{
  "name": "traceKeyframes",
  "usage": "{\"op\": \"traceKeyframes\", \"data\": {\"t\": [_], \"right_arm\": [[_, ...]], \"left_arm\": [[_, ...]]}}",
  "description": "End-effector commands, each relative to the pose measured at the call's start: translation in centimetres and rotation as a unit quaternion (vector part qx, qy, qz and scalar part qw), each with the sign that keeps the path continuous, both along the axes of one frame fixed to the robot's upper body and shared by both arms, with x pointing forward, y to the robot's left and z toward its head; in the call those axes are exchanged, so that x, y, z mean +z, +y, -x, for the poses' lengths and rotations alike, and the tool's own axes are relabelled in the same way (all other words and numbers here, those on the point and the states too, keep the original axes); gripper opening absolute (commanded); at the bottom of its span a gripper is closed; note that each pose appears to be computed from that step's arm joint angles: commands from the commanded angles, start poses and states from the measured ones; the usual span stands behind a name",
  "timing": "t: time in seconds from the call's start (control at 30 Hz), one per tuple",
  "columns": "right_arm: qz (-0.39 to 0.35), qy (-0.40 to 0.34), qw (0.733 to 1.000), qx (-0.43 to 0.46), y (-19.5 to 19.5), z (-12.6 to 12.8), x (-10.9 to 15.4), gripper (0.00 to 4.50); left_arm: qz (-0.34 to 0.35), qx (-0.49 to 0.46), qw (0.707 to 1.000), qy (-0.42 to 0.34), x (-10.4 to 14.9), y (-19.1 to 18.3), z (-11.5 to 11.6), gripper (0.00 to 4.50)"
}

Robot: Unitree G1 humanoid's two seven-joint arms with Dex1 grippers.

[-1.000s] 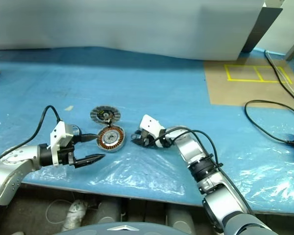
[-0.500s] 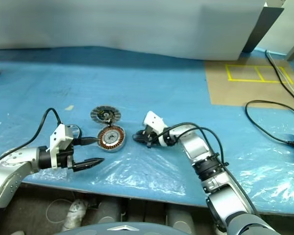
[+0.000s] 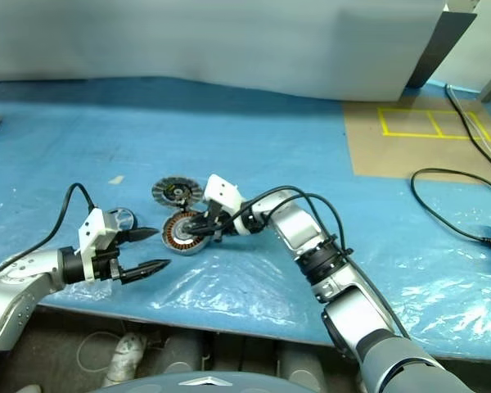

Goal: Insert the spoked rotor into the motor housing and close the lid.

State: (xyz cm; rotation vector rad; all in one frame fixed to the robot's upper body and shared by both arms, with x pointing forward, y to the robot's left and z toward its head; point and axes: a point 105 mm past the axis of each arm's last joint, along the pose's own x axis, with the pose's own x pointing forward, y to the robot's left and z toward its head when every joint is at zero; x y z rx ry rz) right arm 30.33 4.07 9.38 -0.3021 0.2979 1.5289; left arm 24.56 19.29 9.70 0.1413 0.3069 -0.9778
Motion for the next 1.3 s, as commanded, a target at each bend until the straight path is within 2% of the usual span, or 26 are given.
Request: {"op": "traceKeyframes", "data": {"t": [0.03,0.17,0.4,0.6,1.3], "right_arm": [[-0.015,-0.044,0.999,0.005,0.9,-1.0,1.8,0.65],[-0.019,-0.057,0.998,0.001,1.3,-1.6,2.2,0.65],[0.004,-0.056,0.998,0.015,1.5,-1.3,0.6,0.65],[0.01,-0.054,0.998,-0.006,1.4,-2.2,0.1,0.65],[0.038,-0.063,0.997,0.017,1.3,-1.4,-1.2,0.65]], "left_arm": [[-0.003,0.01,1.0,-0.027,0.7,0.3,-0.2,4.5],[-0.001,0.014,0.999,-0.031,0.5,0.3,0.0,4.5],[0.0,0.022,0.999,-0.035,0.3,0.6,-0.2,4.5],[0.002,0.021,0.999,-0.034,0.1,0.6,-0.1,4.5],[0.005,0.015,0.999,-0.028,-0.3,0.5,-0.2,4.5]]}}
